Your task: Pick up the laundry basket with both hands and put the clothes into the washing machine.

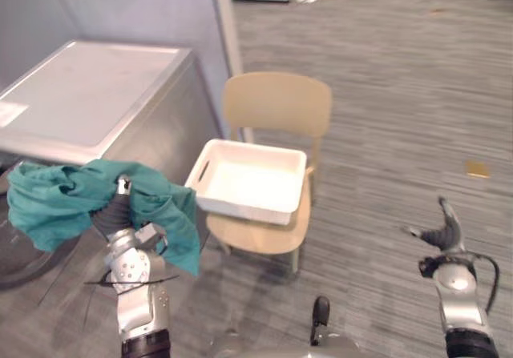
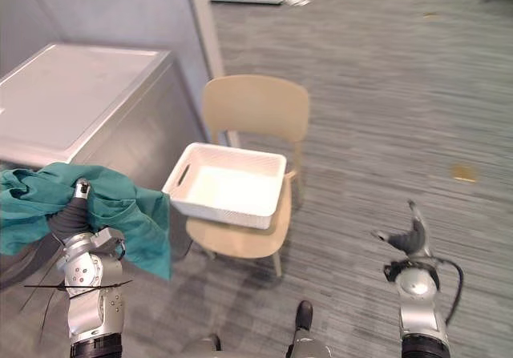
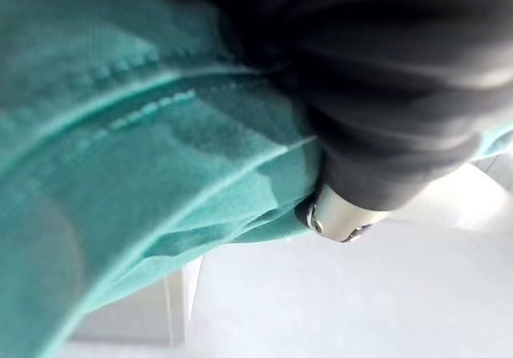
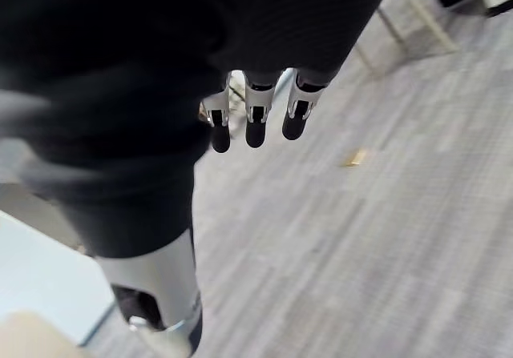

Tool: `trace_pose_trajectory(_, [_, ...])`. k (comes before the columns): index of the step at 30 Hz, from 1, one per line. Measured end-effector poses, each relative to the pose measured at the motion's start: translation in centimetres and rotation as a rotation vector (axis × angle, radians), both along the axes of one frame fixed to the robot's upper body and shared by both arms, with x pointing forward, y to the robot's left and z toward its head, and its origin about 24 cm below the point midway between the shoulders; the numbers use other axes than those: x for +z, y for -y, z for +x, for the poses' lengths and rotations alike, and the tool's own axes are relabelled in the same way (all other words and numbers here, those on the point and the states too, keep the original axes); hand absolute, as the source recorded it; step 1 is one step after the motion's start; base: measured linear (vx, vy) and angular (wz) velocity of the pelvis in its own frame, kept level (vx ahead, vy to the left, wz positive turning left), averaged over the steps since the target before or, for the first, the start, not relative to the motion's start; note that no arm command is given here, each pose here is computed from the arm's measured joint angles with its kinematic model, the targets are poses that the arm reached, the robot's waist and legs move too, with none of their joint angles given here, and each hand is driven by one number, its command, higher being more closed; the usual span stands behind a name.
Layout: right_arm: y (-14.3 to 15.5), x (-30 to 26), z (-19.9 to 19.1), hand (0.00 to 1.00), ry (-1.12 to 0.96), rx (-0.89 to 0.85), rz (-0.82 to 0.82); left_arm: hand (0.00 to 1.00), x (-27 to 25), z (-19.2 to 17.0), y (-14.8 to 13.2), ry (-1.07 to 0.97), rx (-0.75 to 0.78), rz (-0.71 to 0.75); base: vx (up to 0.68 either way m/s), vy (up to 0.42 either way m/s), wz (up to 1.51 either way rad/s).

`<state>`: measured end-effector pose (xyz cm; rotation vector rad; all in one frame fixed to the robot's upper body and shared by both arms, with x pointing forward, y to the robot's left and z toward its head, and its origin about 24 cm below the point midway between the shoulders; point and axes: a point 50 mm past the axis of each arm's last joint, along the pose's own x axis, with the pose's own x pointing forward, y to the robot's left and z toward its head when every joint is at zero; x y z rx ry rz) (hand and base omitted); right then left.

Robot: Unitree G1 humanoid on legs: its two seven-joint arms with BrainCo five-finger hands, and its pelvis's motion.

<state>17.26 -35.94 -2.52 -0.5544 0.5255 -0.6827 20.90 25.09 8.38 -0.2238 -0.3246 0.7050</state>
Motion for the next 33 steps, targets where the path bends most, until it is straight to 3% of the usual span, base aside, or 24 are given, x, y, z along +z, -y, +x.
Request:
trace_pose_trajectory(2, [2.3, -3.3, -4.8, 0.00, -0.154, -0.225, 0.118, 1.00, -0.4, -0.1, 0.7, -0.001, -0.023, -0.022, 0.03, 0.146, 1.44])
trace_pose_trajectory(4, [2.0, -6.8, -10.7, 0.00, -0.323, -0.405, 0.269, 1.00, -0.6, 0.3, 2.1, -0.007, -0.108, -0.015, 0.03, 0.173, 1.51])
trace_pose_trajectory(6, [-0.1, -9.4, -15.7, 0.00, -0.467, -0.494, 0.423, 1.00, -1.1, 0.6, 3.5, -0.014, -0.216, -0.002, 0.01, 0.220, 1.40])
trace_pose_trajectory(9, [-3.1, -11.2, -18.2, 0.00, -0.513, -0.507, 0.579, 1.00, -2.6, -0.1, 4.4, -0.064, -0.299, -0.031, -0.08, 0.388, 1.02])
trace_pose_trajectory(14, [-10.5, -14.2, -17.1, 0.00, -0.565, -0.411, 0.810, 1.00, -7.3, -2.7, 3.8, -0.280, -0.299, -0.138, -0.11, 0.410, 0.65])
trace_pose_trajectory(20, [-8.9, -12.8, -15.3, 0.00, -0.532, -0.209, 0.642, 1.00, -9.2, -4.4, 7.4, -0.374, -0.463, -0.204, 0.02, 0.289, 1.06])
trace_pose_trajectory(24, [-12.6, -12.7, -11.0, 0.00, -0.426, -0.084, 0.637, 1.00, -9.4, -4.3, 8.6, -0.409, -0.545, -0.187, 0.14, 0.085, 0.64])
trace_pose_trajectory(33, [-13.0, -12.7, -11.3, 0.00, -0.407, -0.106, 0.667, 1.00, -8.0, -0.6, 13.9, -0.323, -0.763, -0.187, 0.40, -0.094, 0.52])
